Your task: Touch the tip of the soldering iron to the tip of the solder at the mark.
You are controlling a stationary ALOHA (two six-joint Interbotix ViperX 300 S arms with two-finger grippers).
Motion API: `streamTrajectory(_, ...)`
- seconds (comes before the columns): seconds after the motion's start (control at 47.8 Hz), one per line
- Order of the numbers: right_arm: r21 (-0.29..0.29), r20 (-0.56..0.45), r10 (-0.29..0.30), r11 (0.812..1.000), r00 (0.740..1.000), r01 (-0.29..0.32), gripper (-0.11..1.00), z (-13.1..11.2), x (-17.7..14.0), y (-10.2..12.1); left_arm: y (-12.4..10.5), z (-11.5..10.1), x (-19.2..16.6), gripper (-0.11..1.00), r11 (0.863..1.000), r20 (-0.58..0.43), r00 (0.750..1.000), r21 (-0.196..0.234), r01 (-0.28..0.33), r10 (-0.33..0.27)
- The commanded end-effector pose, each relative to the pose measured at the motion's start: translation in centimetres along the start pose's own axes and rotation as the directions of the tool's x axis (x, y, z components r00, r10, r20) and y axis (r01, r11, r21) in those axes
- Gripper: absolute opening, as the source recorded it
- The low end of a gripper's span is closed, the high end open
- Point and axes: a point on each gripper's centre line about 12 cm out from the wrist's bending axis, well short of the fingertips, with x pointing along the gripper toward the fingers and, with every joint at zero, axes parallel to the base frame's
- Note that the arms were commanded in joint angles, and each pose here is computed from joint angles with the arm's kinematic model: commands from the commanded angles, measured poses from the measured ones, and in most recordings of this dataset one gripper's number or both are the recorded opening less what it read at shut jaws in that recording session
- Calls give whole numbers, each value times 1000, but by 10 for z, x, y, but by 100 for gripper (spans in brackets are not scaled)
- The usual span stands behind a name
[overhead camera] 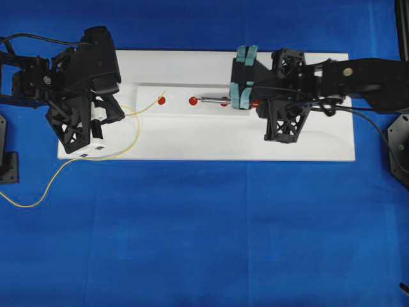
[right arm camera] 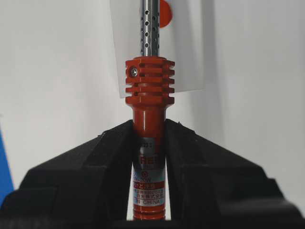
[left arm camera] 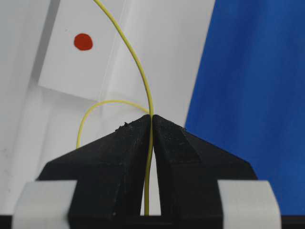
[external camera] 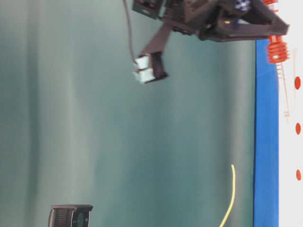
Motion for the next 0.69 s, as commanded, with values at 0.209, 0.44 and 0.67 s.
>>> streamTrajectory(0.209, 52, 67, -15, 999, 998, 12, 6, -20, -48, -10, -1, 3, -2, 3, 1000, 18, 1000, 2, 5, -5)
streamTrajectory(0.44, 107, 82, -31, 994, 996, 22, 6, -45, -62, -15, -1, 3, -2, 3, 1000, 18, 1000, -2, 5, -5)
streamTrajectory(0.67, 115, 70, -33, 993, 997, 24, 6, -50, -59, -15, -2, 4, -1, 3, 1000, 15, 1000, -2, 4, -4)
